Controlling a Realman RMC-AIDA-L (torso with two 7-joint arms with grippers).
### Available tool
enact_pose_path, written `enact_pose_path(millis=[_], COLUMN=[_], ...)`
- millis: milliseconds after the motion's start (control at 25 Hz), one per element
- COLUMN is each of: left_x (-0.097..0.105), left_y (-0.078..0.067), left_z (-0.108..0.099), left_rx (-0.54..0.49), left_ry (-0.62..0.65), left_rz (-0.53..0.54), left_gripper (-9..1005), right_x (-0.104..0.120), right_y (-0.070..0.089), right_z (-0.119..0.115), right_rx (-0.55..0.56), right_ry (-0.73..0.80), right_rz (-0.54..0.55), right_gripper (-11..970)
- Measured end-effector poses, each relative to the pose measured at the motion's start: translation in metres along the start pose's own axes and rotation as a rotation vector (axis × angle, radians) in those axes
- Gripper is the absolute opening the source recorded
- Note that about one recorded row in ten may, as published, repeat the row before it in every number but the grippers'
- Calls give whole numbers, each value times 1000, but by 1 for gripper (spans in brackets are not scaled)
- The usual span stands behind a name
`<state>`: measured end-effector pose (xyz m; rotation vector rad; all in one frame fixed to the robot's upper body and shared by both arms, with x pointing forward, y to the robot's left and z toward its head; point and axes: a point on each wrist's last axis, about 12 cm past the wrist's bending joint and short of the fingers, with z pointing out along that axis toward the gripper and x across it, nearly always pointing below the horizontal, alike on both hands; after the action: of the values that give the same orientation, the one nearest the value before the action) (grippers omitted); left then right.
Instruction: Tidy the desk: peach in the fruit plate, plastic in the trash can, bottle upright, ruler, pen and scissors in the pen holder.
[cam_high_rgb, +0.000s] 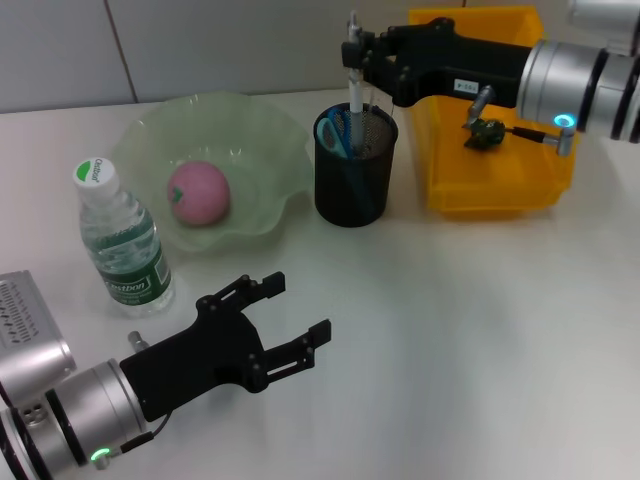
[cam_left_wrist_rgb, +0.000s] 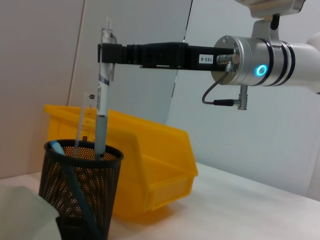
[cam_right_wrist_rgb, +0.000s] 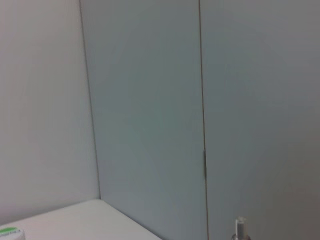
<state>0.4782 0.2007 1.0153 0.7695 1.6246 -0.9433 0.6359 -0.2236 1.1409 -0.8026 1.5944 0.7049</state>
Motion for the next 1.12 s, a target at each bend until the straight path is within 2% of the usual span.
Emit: enact_pose_path(millis=[960,1120], left_x=[-2,-2], left_y=[4,4], left_z=[-2,-2], left_rx=[-18,-16], left_ry=[-8,-8], left_rz=[-9,-8], left_gripper=[844,844], right_x=[1,2], right_y=[0,0], right_z=[3,2], right_rx=[4,4], right_ry=[27,26], right_rz=[-7,-5], right_gripper=[264,449])
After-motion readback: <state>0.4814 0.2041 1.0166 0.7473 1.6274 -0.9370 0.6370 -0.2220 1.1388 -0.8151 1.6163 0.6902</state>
